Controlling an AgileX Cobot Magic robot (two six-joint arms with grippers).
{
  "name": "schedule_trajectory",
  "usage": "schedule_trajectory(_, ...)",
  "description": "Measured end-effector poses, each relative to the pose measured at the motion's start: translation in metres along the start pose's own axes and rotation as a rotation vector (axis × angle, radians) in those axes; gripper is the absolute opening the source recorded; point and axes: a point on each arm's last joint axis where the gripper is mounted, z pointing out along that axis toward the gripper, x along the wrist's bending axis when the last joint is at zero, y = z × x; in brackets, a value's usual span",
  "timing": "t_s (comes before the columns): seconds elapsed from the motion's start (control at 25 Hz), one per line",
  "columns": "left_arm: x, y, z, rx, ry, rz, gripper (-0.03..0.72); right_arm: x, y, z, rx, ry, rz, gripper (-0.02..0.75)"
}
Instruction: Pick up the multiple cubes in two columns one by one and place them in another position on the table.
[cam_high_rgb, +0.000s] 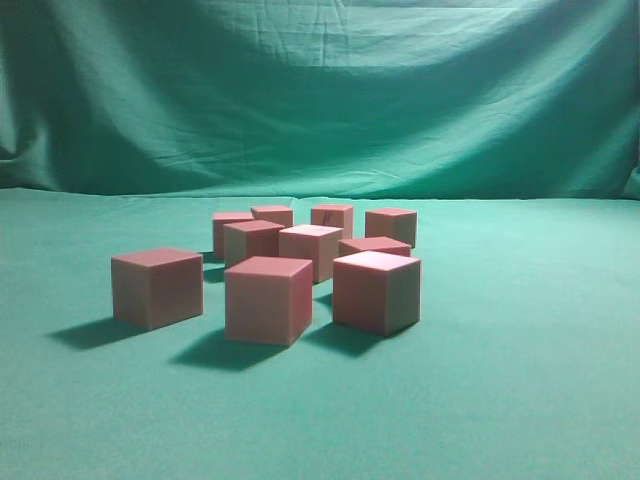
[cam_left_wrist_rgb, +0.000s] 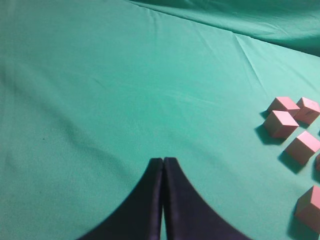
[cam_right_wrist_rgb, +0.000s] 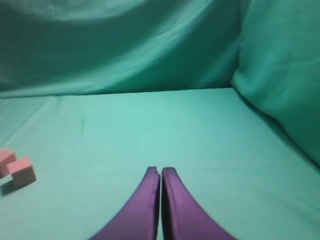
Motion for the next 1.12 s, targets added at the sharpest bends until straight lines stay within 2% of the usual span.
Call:
schedule_trajectory(0.32, 0.000, 0.000, 0.000, 0.000, 0.000, 0.000, 0.000, -0.005, -0.018, -0.003, 0.182, -0.060, 0.004, 0.000)
schedule_trajectory(1.12, 0.000, 0.000, 0.000, 0.000, 0.000, 0.000, 0.000, -0.005, -0.019, -0.003, 0.200, -0.056, 0.015, 0.000)
